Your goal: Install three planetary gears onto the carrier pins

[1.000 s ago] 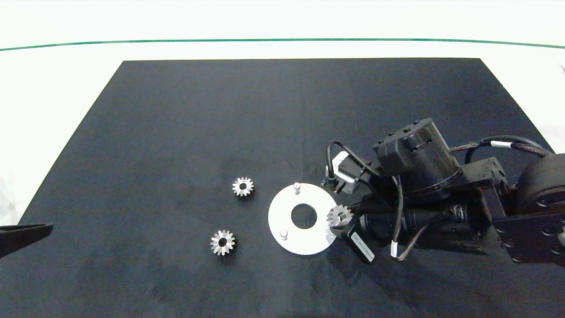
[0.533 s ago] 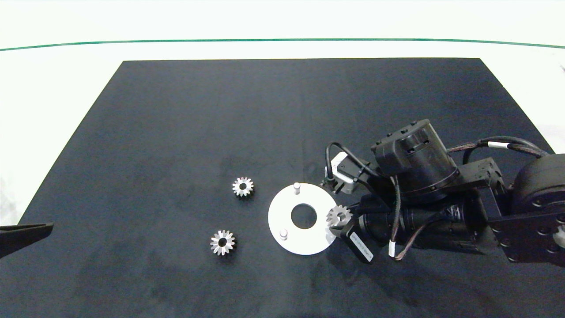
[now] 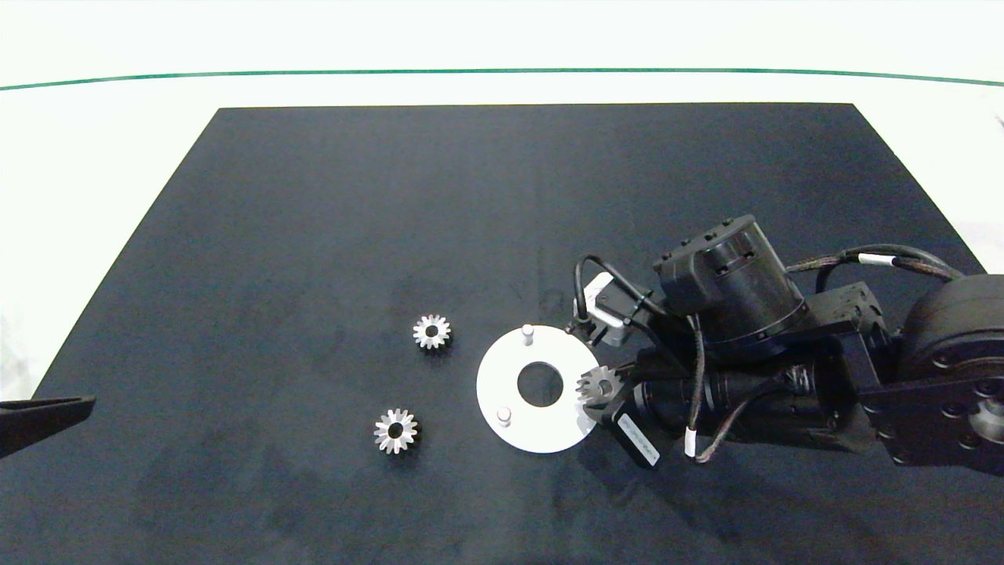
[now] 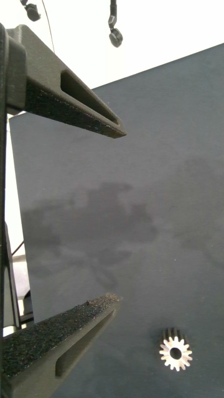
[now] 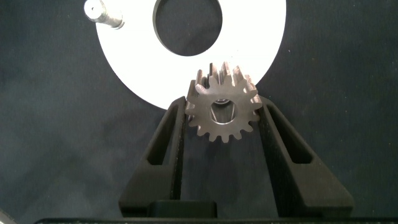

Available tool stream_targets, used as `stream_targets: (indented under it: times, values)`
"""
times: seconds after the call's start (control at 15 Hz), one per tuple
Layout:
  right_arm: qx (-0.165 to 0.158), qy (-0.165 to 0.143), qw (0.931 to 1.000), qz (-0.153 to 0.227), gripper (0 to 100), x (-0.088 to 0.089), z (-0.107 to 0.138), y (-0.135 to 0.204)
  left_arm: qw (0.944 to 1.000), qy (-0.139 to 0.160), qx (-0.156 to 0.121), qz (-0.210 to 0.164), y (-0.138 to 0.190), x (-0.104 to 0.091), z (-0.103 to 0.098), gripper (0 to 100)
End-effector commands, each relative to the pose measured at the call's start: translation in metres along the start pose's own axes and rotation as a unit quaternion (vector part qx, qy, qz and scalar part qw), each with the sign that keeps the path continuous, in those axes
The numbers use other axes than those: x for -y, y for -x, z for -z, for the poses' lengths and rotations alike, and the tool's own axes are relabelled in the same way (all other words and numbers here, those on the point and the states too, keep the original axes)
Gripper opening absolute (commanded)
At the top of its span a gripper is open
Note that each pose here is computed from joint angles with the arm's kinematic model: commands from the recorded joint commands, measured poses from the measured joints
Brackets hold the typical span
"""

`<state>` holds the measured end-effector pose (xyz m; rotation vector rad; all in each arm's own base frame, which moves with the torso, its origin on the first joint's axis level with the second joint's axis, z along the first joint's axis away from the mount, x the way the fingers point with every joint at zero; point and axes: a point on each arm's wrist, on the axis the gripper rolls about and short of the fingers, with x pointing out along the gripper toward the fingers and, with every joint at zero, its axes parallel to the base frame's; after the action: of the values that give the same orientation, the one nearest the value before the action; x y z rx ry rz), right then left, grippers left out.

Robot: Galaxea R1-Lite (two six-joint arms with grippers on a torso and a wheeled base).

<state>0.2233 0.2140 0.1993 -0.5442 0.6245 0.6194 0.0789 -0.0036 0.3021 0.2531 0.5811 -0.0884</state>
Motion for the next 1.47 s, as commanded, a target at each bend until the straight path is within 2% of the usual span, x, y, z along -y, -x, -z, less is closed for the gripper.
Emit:
stream_targets:
  times: [0.07,0.27,1.47]
  values:
    - [0.005,0.000,1.0000,0.002,10,0.0007,-0.0032,0.0009,1.0000,-0.001,-0.002,0.000,0.0001,0.0001,0.0005,100]
    - [0.015,-0.002,0.9999,0.003,10,0.0017,-0.0079,0.0036,1.0000,-0.001,-0.002,0.000,0.0001,0.0001,0.0005,100]
    - [0.006,-0.002,1.0000,-0.002,10,-0.0021,-0.0049,0.0001,1.0000,-0.003,-0.004,0.001,-0.0005,0.0002,0.0010,100]
